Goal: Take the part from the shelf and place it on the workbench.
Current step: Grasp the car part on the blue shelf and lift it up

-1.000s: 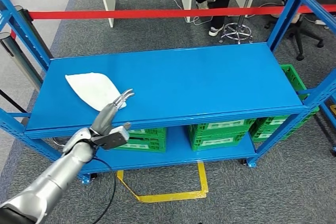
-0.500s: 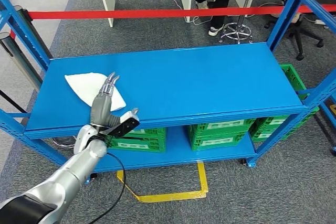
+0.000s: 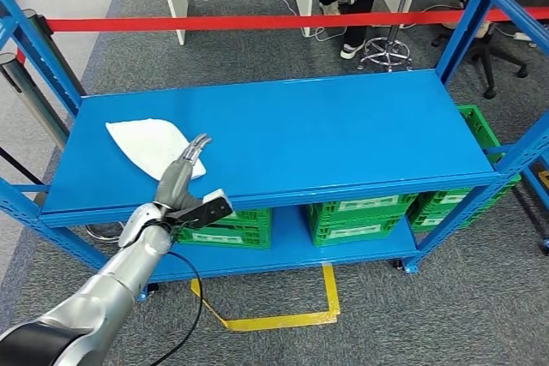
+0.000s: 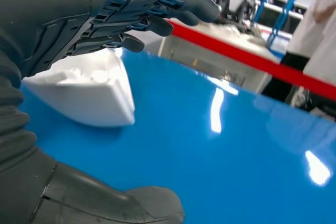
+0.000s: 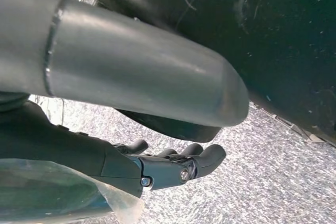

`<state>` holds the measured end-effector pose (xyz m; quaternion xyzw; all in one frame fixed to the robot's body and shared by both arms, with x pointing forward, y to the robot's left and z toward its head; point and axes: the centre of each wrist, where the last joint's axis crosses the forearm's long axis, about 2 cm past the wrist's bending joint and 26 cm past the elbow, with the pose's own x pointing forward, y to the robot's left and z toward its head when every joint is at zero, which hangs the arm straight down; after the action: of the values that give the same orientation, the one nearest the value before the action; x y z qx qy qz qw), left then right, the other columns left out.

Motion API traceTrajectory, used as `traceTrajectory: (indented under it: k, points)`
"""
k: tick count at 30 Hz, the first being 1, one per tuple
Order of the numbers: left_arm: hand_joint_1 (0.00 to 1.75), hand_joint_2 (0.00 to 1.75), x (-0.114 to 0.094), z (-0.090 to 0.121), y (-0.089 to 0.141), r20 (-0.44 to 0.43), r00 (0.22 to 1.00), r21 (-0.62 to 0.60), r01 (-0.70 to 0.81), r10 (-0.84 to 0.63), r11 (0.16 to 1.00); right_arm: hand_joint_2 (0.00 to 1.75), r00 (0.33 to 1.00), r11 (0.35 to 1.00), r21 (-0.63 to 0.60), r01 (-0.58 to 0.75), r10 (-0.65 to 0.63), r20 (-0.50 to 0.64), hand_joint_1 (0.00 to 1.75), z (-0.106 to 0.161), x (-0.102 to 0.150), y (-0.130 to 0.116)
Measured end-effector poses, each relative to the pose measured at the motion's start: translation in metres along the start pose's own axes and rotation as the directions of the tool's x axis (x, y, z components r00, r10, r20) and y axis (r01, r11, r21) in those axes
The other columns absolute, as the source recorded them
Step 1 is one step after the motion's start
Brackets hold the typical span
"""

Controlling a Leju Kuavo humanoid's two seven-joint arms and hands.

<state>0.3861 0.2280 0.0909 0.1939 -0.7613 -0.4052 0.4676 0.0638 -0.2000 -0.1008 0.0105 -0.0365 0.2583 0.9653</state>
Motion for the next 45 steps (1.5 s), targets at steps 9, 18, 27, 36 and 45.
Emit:
traceTrajectory:
  k: [9,18,27,36,45]
  points:
    - [0.0,1.75,-0.022,0.009,0.015,-0.066,0.997,-0.104,0.024,-0.031,0.994,0.0,1.0,1.0,0.003,-0.004,0.004,0.009,0.0,0.0,0.0,0.0]
    - [0.0,1.75,-0.03,0.009,0.023,-0.081,0.994,-0.105,0.066,-0.075,0.992,0.0,1.0,1.0,0.008,-0.01,0.01,0.007,0.0,0.0,0.0,0.0]
    - [0.0,1.75,-0.018,0.003,0.027,-0.115,0.913,0.126,0.404,-0.391,0.906,0.0,1.0,1.0,0.007,-0.022,0.022,0.003,0.0,0.0,0.0,0.0]
    - [0.0,1.75,-0.005,-0.013,0.036,-0.122,0.772,0.084,0.634,-0.623,0.769,0.0,0.999,0.999,0.005,-0.033,0.033,0.009,0.0,0.0,0.0,0.001]
    - [0.0,1.75,-0.015,-0.015,0.042,-0.161,0.791,0.032,0.601,-0.59,0.798,0.0,0.999,1.0,0.002,-0.031,0.031,0.011,0.0,0.0,0.0,0.001]
